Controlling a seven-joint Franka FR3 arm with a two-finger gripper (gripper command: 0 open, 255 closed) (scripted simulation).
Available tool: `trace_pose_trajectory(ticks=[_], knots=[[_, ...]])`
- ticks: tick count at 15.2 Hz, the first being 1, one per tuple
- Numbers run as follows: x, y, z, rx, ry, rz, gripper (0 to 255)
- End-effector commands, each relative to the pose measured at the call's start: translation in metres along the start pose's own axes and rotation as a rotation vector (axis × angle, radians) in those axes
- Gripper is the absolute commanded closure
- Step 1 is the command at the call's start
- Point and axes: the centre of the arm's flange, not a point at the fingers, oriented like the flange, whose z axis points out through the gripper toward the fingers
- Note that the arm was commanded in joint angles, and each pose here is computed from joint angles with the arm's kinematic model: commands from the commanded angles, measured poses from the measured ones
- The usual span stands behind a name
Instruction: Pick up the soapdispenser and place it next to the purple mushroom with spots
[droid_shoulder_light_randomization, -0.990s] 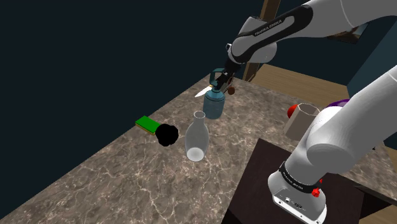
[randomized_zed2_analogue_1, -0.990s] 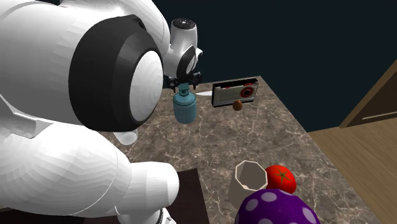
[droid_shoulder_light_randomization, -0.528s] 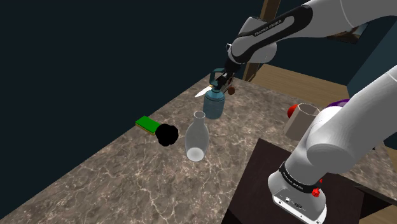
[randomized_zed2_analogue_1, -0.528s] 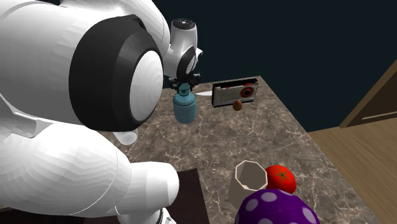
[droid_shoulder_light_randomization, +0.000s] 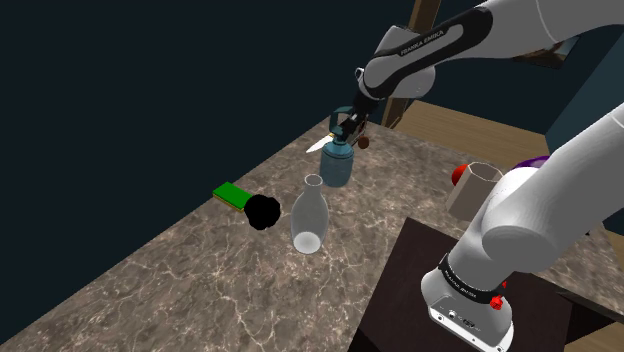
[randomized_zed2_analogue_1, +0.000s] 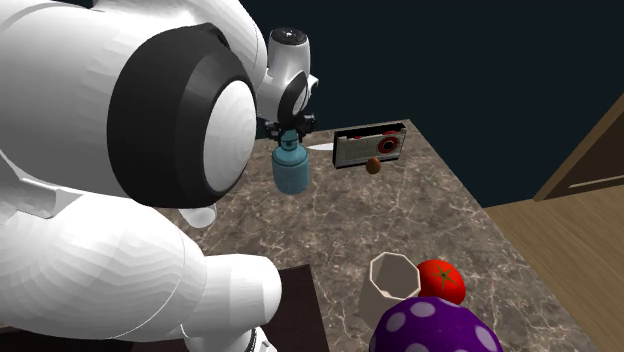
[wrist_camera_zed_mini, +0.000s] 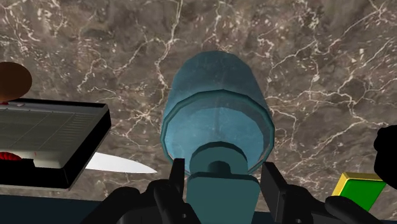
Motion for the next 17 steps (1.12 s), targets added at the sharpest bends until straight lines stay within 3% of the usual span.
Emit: trace_pose_trajectory(ticks=[1,17], knots=[[0.002,0.000,-0.008,0.000,0.000,0.000,255],[0.027,0.001,-0.089,0.000,0.000,0.000,255]])
